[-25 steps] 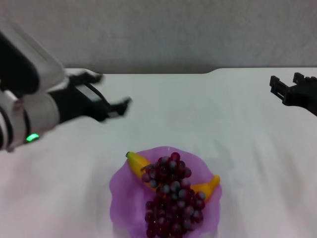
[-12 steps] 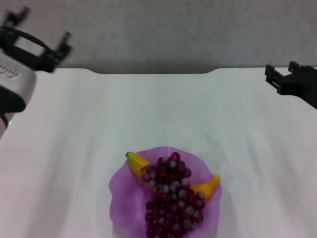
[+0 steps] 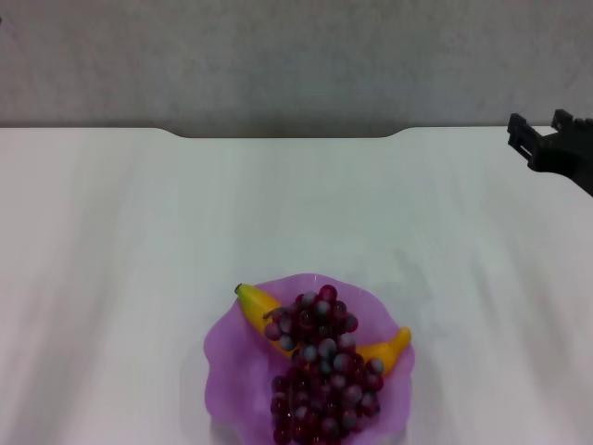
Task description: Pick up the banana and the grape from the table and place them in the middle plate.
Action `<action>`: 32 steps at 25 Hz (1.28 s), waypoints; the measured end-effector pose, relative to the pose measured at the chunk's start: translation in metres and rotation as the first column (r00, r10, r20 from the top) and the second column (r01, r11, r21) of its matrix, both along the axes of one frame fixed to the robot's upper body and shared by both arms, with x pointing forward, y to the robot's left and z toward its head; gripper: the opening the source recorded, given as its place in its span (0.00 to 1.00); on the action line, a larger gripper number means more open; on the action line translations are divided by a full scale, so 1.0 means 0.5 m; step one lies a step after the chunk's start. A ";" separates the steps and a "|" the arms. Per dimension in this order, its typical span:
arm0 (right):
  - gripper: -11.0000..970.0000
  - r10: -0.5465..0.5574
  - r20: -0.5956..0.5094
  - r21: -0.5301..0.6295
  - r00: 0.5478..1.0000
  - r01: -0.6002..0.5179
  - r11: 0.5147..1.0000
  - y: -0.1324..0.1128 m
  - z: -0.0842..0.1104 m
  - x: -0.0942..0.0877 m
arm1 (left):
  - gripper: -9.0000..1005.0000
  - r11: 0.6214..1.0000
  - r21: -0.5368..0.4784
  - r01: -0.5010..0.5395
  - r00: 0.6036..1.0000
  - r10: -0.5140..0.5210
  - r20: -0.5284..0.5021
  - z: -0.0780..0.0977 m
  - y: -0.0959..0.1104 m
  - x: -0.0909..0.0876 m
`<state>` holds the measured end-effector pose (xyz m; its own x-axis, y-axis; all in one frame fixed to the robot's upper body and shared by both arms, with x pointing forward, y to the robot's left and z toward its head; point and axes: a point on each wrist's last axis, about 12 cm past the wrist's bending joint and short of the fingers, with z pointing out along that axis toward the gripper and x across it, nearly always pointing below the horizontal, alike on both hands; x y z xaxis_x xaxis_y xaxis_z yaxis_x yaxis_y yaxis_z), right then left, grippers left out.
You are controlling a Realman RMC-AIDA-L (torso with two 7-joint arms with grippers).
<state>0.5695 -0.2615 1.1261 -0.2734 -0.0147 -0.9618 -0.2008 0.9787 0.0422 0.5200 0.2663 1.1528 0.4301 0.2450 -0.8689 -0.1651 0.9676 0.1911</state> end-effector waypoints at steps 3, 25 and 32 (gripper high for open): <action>0.62 -0.002 -0.004 -0.001 1.000 0.002 1.000 -0.001 -0.003 -0.001 | 0.88 0.971 -0.128 0.201 0.979 -0.202 0.005 -0.001 0.032 -0.003; 0.62 -0.229 0.181 -0.136 0.956 0.255 0.957 -0.133 0.006 -0.074 | 0.88 0.943 -0.250 0.220 0.861 -0.308 -0.404 -0.078 0.183 0.030; 0.62 -0.218 0.194 -0.211 0.956 0.258 0.943 -0.139 0.002 -0.080 | 0.88 0.953 -0.252 0.170 0.844 -0.273 -0.462 -0.090 0.191 0.032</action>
